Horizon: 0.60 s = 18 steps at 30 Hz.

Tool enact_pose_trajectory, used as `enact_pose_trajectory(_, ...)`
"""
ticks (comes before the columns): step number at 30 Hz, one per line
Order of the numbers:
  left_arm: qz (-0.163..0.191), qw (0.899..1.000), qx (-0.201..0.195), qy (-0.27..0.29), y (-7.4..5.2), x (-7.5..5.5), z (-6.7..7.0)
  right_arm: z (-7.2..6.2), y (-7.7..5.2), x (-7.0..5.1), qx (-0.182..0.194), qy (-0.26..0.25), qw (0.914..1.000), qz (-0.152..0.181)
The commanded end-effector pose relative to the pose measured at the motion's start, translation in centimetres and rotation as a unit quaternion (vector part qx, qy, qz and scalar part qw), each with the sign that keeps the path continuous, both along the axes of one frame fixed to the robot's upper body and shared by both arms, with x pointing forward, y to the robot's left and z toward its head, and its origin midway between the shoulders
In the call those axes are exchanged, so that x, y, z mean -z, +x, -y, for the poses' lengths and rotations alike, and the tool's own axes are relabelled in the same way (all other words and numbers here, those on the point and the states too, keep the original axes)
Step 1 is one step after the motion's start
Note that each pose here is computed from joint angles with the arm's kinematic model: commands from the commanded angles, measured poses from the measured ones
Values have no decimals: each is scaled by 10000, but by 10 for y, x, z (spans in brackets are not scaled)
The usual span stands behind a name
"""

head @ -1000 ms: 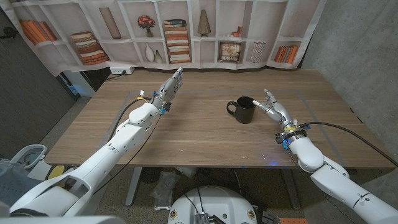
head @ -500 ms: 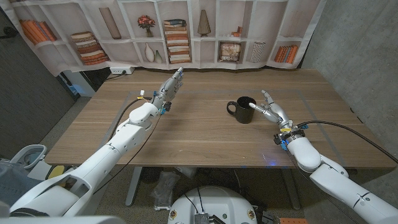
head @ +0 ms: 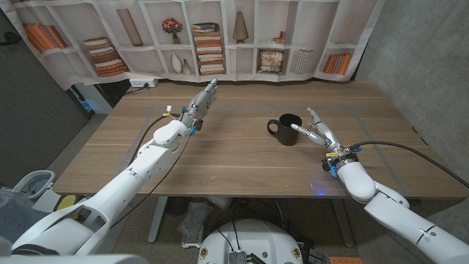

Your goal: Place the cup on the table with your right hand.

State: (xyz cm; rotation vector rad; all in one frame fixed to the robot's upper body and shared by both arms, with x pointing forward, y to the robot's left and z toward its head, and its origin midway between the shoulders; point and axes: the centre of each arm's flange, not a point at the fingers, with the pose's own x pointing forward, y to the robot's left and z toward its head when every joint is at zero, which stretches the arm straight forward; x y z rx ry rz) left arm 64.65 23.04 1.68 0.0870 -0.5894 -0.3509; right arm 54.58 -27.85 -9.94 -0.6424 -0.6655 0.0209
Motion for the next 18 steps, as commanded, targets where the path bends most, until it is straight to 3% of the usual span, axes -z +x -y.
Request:
enact_pose_trajectory(1, 21, 10000, -15, 51, -2, -4, 3, 0, 3, 3, 275, -205, 9994, 52)
enact_pose_trajectory(18, 31, 10000, -23, 44, -4, -5, 5, -2, 9, 6, 415, -382, 9984, 8)
